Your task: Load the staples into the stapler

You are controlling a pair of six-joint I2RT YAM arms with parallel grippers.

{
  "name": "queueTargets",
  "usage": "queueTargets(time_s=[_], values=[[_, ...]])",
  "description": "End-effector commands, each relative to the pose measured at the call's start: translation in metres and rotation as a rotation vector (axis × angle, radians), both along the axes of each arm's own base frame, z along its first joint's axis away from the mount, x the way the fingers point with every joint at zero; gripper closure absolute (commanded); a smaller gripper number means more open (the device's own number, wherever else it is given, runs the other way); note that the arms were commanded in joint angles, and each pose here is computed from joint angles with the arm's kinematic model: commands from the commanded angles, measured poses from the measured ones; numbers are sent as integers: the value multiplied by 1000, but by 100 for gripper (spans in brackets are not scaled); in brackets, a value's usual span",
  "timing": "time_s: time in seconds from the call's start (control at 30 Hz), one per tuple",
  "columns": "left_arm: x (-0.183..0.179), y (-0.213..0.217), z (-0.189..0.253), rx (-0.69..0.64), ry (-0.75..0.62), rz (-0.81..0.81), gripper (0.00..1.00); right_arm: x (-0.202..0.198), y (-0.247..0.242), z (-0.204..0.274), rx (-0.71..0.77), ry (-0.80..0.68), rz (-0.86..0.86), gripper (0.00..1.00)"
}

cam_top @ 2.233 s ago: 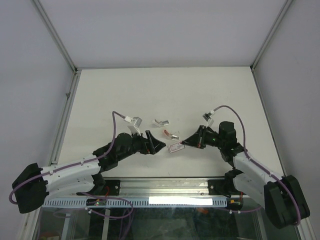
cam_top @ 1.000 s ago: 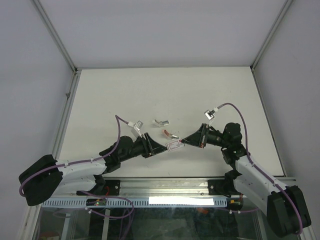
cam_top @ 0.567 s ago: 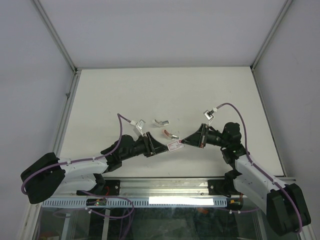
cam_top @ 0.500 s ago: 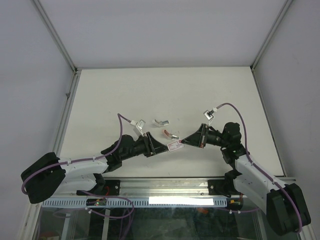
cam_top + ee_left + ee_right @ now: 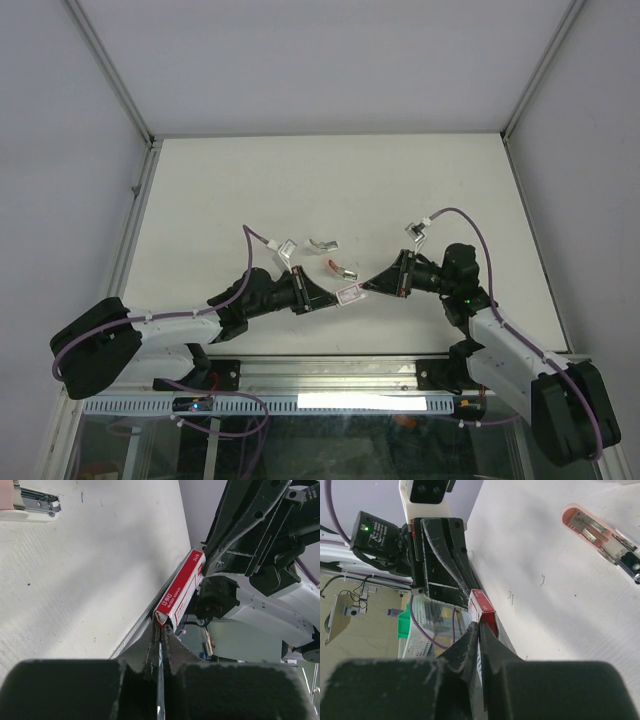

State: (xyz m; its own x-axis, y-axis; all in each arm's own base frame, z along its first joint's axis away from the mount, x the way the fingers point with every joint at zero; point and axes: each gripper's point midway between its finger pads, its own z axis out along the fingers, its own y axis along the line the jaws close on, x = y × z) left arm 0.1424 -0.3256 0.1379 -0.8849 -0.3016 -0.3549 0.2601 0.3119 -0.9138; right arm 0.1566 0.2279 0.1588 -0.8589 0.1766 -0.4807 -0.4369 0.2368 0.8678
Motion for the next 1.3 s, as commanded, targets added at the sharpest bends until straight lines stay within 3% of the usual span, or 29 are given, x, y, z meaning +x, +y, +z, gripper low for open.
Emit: queueTargets(time_s=[0.0,0.33,0.47,0.57,0.77,1.27], values=[[9,-11,41,-107,-79,-11,100,2,0,-2,-28,-34,13,92],[11,-13,41,-107,-75,-5,100,-1,4,-3,-30,-17,54,86],[11,-13,38,-102,-70,-4,100,3,3,-6,-42,-14,29,100],[11,-10,31,-83,-64,3,100,10,-1,-15,-83,-3,-33,100],[7,-1,0,-4,-35,6,100,16,-11,-54,-209,50,-100,100],[-1,3,-79,173,54,-41,100,14,-23,-114,-338,165,-132,100]])
